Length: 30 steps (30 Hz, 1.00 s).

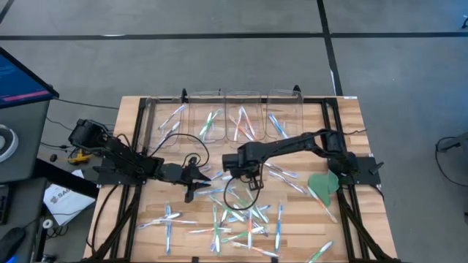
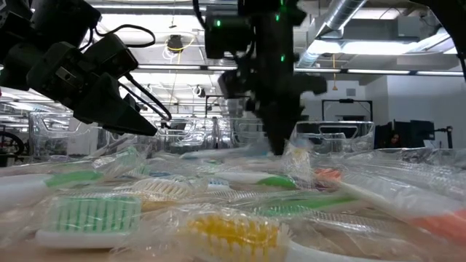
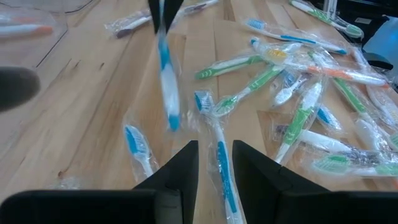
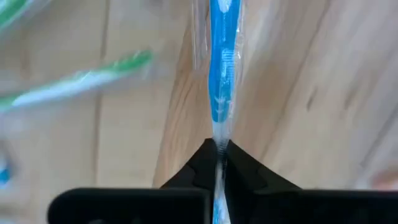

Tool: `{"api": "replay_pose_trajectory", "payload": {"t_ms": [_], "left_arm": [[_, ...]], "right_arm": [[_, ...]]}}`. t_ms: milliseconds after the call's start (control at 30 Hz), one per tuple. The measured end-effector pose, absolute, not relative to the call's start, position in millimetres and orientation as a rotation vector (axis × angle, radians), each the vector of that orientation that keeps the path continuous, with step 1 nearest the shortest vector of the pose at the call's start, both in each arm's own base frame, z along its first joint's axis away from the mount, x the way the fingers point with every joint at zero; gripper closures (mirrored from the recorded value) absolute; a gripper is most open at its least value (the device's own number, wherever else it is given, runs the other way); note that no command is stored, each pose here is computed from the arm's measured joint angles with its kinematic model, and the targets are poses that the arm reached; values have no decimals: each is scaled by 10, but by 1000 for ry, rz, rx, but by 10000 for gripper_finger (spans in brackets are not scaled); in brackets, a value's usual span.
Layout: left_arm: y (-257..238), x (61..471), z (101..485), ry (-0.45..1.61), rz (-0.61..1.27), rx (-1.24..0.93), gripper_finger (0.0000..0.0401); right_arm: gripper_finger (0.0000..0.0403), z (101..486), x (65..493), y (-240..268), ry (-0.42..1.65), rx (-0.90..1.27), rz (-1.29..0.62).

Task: Pick & Place Toothbrushes
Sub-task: Put the blue toothbrush into the right transparent bin

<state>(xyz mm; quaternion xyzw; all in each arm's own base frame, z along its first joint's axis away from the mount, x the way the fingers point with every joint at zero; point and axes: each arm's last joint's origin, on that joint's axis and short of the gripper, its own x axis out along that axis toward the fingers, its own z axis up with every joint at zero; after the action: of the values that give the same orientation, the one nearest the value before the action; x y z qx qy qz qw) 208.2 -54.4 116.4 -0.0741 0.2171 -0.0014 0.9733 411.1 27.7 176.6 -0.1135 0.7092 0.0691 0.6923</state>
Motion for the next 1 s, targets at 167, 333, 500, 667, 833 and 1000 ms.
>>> {"api": "replay_pose_trajectory", "payload": {"t_ms": [167, 333, 500, 667, 833, 1000], "left_arm": [[-542, 2082, 1163, 438, 0, -149, 309], [-542, 2082, 1162, 439, 0, -149, 309], [-543, 2082, 1161, 440, 0, -149, 309], [-542, 2078, 1153, 449, 1, -148, 309], [-544, 2075, 1149, 454, 0, -146, 309], [-545, 2075, 1149, 454, 0, -147, 309]], "right_arm": [[400, 2053, 4078, 338, 1661, -292, 97], [397, 2380, 3983, 307, 1760, -300, -37], [401, 2683, 3920, 179, 1675, -268, -120], [399, 2986, 3728, -104, 1587, -165, -283], [399, 3414, 3383, -481, 1431, 32, -514], [397, 3572, 2992, -844, 1343, 292, -768]]}}
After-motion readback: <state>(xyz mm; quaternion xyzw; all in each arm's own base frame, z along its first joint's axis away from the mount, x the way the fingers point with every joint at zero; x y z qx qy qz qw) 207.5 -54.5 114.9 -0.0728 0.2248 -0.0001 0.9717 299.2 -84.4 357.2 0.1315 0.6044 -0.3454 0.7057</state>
